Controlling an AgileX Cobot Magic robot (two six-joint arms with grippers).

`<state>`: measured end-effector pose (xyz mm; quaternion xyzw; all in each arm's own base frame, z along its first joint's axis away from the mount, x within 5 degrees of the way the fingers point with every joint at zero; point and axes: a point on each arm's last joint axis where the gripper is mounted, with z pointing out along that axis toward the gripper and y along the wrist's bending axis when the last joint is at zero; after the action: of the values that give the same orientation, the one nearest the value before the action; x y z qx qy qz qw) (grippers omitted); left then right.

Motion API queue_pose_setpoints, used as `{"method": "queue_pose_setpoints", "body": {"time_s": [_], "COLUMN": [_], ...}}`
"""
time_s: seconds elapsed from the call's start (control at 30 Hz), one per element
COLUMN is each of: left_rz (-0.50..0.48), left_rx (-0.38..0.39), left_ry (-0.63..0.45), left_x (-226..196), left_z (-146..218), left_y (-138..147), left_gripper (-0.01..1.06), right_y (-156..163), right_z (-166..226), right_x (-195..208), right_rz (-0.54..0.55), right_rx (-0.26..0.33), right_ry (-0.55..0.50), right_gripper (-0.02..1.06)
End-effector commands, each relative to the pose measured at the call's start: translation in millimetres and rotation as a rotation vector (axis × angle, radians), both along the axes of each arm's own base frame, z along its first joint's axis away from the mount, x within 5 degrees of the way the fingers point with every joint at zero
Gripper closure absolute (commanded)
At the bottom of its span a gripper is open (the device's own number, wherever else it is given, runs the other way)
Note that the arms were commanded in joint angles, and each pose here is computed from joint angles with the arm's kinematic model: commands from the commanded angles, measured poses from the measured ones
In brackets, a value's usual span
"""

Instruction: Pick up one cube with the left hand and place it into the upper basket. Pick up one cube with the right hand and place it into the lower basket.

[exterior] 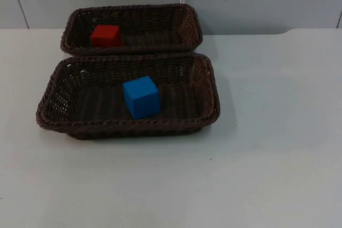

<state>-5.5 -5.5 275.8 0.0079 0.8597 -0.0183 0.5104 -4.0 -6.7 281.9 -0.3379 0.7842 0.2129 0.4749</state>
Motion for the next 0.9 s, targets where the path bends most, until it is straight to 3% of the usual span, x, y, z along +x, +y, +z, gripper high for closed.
{"method": "queue_pose_setpoints", "body": {"time_s": [0.0,0.87], "left_rz": [0.005,0.005], "left_rx": [0.005,0.005], "left_ry": [-0.010,-0.010], "left_x": [0.6,0.6], "left_z": [-0.7,-0.7], "left_y": [0.4,0.4], "left_gripper": [0.00,0.00], "right_y": [0.4,3.1], "right_z": [-1.5,-1.5], "right_x": [-0.2,-2.7], "right_rz": [-0.030,-0.523], "right_rx": [0.000,0.000], "right_ry": [-0.003,-0.003], "right_gripper": [-0.01,-0.01]}}
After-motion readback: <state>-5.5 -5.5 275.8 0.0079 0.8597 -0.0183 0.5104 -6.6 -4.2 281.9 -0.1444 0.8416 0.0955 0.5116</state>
